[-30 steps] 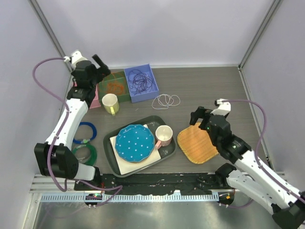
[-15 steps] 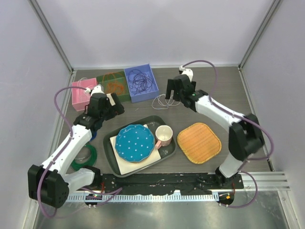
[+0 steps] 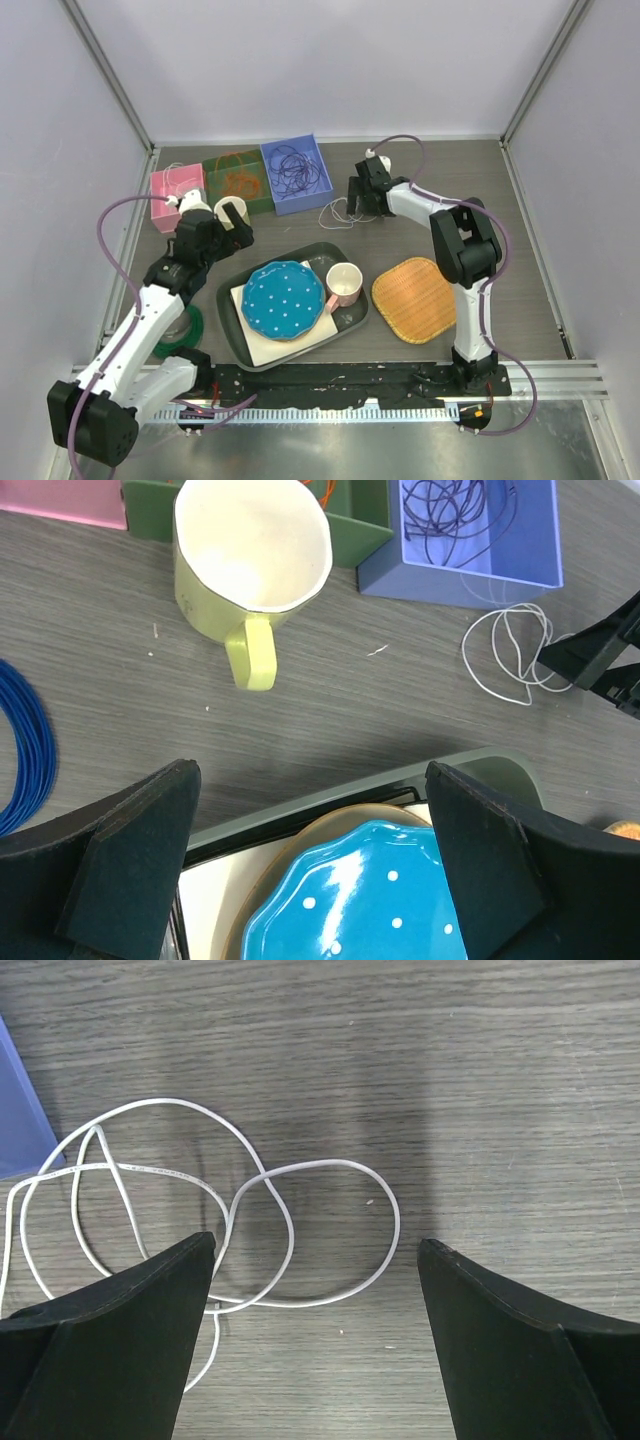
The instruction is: Untangle the cables
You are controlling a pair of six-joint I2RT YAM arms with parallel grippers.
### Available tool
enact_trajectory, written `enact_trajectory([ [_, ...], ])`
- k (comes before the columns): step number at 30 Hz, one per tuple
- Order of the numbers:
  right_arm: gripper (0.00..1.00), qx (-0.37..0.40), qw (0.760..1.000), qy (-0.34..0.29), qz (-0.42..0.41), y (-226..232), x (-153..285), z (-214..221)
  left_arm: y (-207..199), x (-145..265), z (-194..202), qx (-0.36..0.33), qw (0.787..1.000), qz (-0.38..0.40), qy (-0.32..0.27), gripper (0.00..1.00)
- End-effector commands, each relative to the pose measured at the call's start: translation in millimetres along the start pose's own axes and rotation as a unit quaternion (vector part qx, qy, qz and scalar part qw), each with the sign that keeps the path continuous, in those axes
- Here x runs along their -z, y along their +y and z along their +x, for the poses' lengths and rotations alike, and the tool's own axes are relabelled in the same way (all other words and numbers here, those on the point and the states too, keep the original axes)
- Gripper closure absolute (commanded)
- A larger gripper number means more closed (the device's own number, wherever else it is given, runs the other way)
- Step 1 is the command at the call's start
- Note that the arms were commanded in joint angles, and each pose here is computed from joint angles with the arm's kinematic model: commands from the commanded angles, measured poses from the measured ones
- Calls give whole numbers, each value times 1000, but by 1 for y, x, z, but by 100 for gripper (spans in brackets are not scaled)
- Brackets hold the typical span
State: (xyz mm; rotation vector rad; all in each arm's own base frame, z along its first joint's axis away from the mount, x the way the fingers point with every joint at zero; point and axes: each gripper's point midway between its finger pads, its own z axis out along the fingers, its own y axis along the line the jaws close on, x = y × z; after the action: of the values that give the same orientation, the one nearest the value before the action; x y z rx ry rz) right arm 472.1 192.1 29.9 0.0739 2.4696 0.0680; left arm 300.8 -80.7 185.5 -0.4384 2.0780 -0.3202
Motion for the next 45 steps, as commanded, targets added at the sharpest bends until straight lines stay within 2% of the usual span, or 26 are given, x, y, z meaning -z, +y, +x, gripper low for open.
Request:
enact_trajectory([
  [1, 13, 10, 1000, -21, 8, 5, -1, -14, 2, -4, -8, 8, 1000, -5, -23, 0],
  [3, 14, 15, 1000, -14, 16, 4, -7, -6, 6, -5, -8, 8, 1000, -19, -24, 0],
  [6, 20, 16, 1000, -2, 27, 2, -13, 3, 15, -5, -9, 10, 999, -43, -28, 0],
  [12, 38, 28, 996, 2, 84, -18, -15, 15, 21, -3, -11, 14, 998, -55, -38, 0],
  [13, 48, 31, 995, 4, 92, -23, -13, 16, 21, -3, -11, 13, 998, -56, -38, 0],
  [15, 61, 31, 994, -4, 109, -30, -9, 14, 21, -3, -11, 15, 998, -55, -40, 0],
  [16, 72, 29, 993, -11, 112, -33, -4, 14, 21, -3, -11, 14, 998, -53, -40, 0],
  [18, 82, 26, 992, -24, 121, -39, 2, 11, 20, -2, -11, 14, 998, -52, -40, 0],
  [20, 97, 20, 990, -48, 131, -47, 16, 3, 21, -3, -11, 14, 998, -54, -40, 0],
  [21, 99, 24, 989, -51, 135, -51, 21, 6, 20, -2, -12, 15, 998, -53, -42, 0],
  [25, 99, 16, 984, -119, 129, -58, 56, -22, 17, -4, -9, 13, 998, -44, -36, 0],
  [29, 99, 12, 977, -195, 84, -52, 108, -59, -2, -8, -2, 2, 1000, 8, -14, 0],
  [30, 99, 0, 971, -231, 63, -49, 133, -76, -6, -8, 0, -1, 1000, 22, -10, 0],
  [32, 99, -4, 963, -264, 45, -47, 160, -93, -18, -9, 2, -4, 999, 52, -2, 0],
  [33, 99, -11, 954, -298, 15, -41, 189, -111, -24, -7, 5, -8, 997, 71, 7, 0],
  [37, 99, -4, 932, -358, -52, -27, 254, -144, -37, -6, 9, -11, 994, 106, 23, 0],
  [41, 99, 23, 915, -385, -116, -13, 303, -155, -64, 4, 15, -12, 983, 178, 50, 0],
  [45, 99, 20, 903, -397, -162, -8, 321, -141, -96, 19, 9, -9, 963, 262, 59, 0],
])
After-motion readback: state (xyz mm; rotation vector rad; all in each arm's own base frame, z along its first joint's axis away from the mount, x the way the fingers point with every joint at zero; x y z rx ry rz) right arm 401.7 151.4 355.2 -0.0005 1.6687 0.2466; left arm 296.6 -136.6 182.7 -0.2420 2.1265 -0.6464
